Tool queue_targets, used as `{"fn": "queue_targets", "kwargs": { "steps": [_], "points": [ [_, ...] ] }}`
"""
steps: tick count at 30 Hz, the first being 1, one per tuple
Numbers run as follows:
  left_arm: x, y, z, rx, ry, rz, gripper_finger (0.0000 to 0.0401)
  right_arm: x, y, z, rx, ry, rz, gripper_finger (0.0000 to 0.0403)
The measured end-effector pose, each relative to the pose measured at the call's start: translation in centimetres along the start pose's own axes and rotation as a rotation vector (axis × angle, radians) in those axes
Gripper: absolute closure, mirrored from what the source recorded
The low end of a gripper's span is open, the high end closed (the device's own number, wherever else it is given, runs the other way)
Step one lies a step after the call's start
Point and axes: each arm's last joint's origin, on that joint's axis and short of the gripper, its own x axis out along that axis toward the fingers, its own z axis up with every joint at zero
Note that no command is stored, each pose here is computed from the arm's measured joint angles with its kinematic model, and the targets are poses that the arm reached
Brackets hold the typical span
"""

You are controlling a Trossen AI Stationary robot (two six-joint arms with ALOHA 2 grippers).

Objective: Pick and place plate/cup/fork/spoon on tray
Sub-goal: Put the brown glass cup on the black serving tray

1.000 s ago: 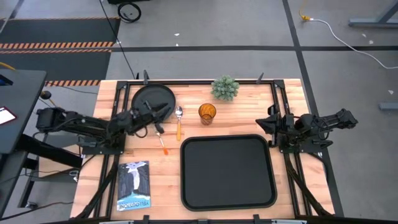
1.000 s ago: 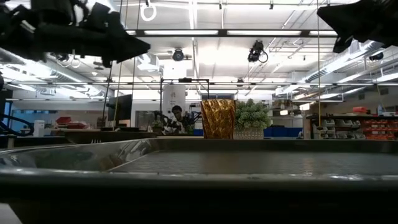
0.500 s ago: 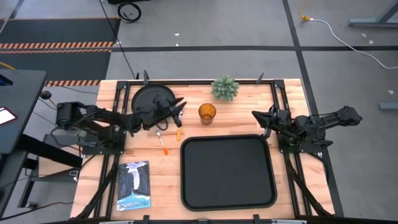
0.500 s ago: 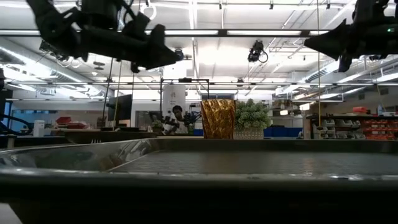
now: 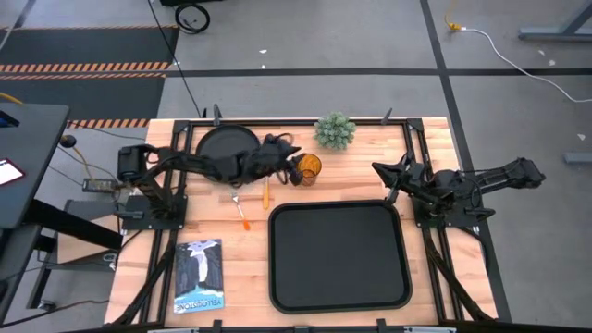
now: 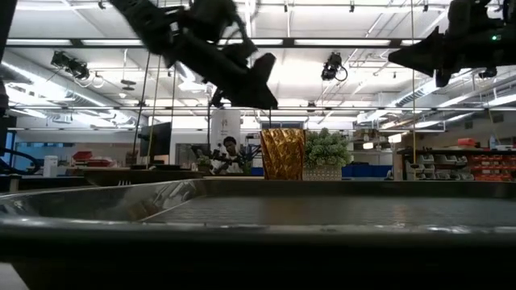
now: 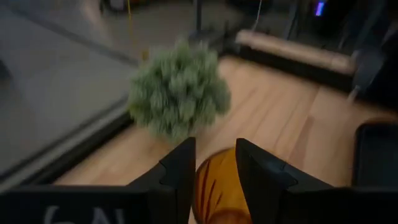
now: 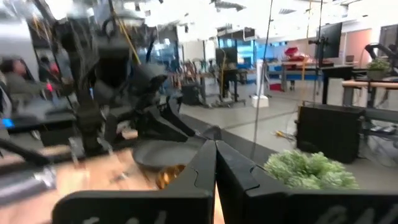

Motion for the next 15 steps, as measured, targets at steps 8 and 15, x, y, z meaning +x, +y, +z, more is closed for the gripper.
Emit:
{"fn": "queue_targets", "kwargs": {
  "steps": [8, 15],
  "points": [
    [1.3, 1.9, 3.7, -0.09, 0.246, -0.056, 0.0278, 0.7, -0.4, 0.2, -0.05, 0.058, -0.063, 0.039],
    [1.7, 3.4, 4.7, -0.196, 0.295, -0.168, 0.0264, 1.0, -0.4, -0.1, -0.058, 0.077, -0.067, 0.039]
  ]
}}
